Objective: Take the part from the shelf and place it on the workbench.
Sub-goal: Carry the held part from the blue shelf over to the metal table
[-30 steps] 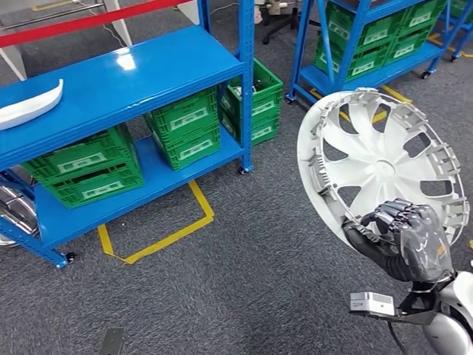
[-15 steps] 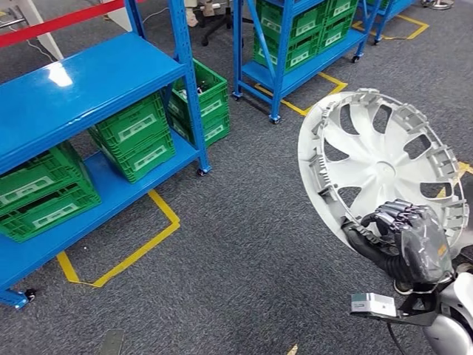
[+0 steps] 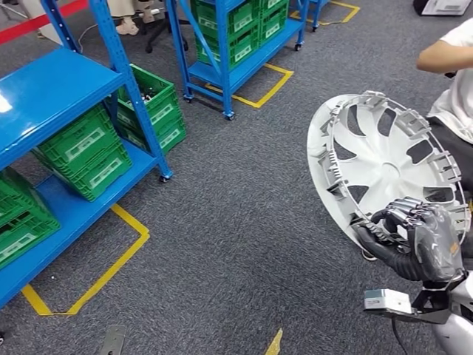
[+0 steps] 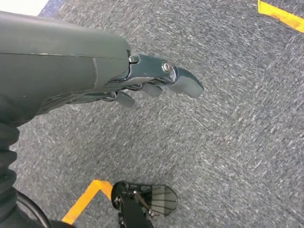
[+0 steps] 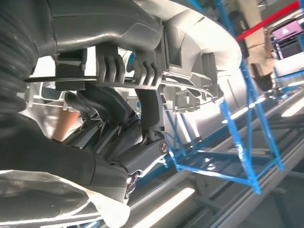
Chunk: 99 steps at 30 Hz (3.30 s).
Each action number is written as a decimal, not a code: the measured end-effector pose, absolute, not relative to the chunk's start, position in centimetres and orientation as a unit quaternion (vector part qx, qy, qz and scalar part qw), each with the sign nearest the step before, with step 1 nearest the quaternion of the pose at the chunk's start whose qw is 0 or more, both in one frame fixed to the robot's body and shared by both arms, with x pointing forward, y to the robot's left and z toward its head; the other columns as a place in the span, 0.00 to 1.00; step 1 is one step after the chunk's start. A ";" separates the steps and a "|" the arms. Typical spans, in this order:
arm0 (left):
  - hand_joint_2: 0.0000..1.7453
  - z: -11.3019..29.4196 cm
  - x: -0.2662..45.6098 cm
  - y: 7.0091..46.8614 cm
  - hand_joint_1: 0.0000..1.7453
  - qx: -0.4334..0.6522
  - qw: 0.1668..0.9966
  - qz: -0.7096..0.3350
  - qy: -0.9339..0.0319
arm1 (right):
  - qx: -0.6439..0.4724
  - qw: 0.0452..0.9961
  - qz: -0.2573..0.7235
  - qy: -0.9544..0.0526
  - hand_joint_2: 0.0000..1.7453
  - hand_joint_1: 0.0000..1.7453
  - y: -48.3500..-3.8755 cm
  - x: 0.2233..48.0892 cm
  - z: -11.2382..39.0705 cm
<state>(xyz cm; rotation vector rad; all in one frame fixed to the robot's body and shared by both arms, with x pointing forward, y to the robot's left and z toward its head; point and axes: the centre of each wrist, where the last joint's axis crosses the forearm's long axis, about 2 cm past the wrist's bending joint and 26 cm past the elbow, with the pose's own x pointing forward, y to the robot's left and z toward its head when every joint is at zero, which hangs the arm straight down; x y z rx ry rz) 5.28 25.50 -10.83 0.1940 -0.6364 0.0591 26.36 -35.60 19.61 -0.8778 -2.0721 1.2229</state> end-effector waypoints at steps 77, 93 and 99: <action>1.00 -10.8 5.2 24.8 0.00 0.096 0.942 0.023 -0.321 | -0.308 0.296 0.334 -0.840 1.00 1.00 -33.0 25.7 18.9; 1.00 -10.7 5.4 24.9 0.00 0.108 0.936 0.050 -0.333 | -0.319 0.293 0.321 -0.842 1.00 1.00 -32.7 25.6 18.9; 1.00 -10.8 5.2 24.8 0.00 0.108 0.936 0.051 -0.330 | -0.322 0.292 0.317 -0.843 1.00 1.00 -32.5 25.8 18.9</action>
